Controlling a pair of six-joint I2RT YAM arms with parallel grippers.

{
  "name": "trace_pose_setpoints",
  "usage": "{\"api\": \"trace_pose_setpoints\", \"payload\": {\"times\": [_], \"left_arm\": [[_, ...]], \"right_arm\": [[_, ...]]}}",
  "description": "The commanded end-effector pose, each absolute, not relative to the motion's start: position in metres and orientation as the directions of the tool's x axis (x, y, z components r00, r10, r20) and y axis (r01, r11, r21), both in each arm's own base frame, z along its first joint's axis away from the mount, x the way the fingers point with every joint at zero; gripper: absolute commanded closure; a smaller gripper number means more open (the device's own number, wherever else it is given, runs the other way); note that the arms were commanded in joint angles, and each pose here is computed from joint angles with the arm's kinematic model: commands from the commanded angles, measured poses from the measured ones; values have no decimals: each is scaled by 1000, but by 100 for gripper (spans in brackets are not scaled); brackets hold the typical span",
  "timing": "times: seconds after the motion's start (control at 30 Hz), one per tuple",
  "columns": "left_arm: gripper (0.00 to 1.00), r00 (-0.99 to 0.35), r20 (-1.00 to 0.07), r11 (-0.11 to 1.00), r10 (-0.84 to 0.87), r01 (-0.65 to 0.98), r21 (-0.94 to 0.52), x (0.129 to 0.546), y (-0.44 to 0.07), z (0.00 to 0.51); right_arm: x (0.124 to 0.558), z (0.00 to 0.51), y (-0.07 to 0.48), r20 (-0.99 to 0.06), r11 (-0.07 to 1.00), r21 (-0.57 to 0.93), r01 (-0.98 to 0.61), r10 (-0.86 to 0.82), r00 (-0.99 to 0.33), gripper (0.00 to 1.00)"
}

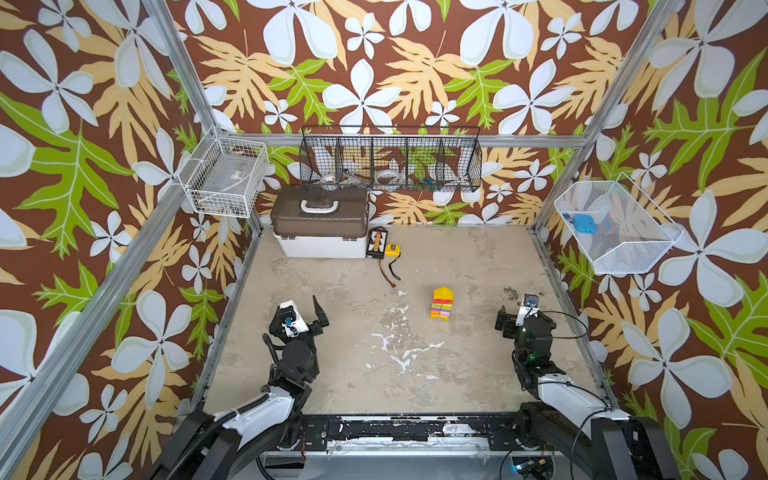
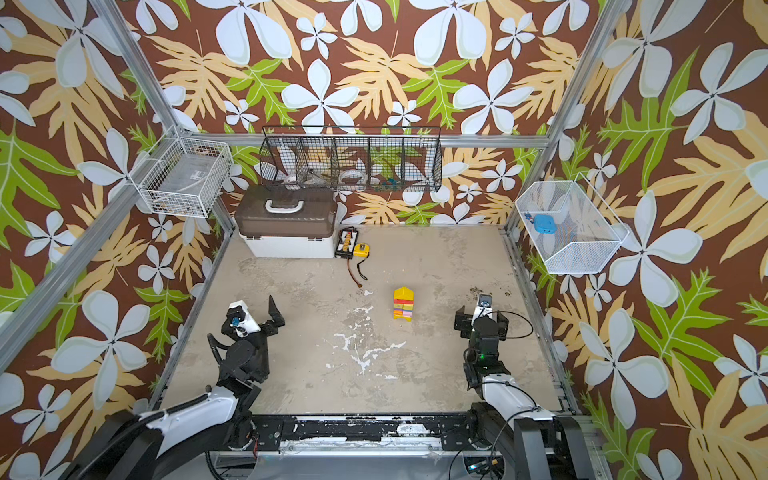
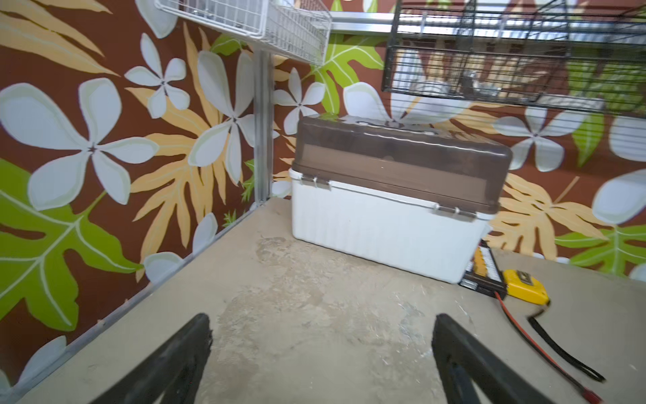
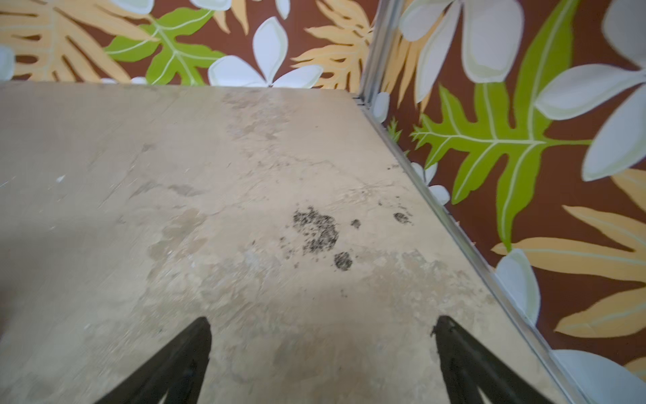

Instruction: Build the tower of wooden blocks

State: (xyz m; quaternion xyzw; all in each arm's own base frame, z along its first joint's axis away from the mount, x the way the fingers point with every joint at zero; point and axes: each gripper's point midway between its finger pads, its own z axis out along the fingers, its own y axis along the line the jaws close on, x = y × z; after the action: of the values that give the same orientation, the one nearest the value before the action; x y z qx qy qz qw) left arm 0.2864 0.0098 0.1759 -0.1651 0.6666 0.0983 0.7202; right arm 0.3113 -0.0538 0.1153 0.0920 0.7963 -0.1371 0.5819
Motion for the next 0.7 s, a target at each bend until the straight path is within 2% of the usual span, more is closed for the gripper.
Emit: {"api": "trace_pose_setpoints", "payload": {"times": [0.0,0.1,0.23,0.33,0.43,0.53,0.67], "left_arm": [[0,130,-991,901,-15,-428,-69,276,27,176],[0,103,-994,948,20,-319,-14,295,4,173],[0,129,-992,956,12,-294,-27,307,10,171],[0,62,-996,963,-63,-259,-77,315,15,156],[0,110,-993,972,-39,-225,-63,309,10,163],[0,111,-993,981,-28,-185,-49,306,4,161],[0,93,-995,967,-40,-249,-62,312,14,157]], "right_arm": [[326,147,-46,-991,959,-12,282,26,-132,0],[337,135,-43,-981,963,-29,267,23,-193,0],[337,147,-38,-995,971,-1,240,24,-101,0],[332,141,-38,-999,970,-16,242,-3,-52,0],[367,121,-22,-983,986,-76,147,-50,-174,0],[360,122,-31,-987,977,-57,204,-25,-157,0],[360,123,-31,-988,977,-56,204,-24,-155,0]]}}
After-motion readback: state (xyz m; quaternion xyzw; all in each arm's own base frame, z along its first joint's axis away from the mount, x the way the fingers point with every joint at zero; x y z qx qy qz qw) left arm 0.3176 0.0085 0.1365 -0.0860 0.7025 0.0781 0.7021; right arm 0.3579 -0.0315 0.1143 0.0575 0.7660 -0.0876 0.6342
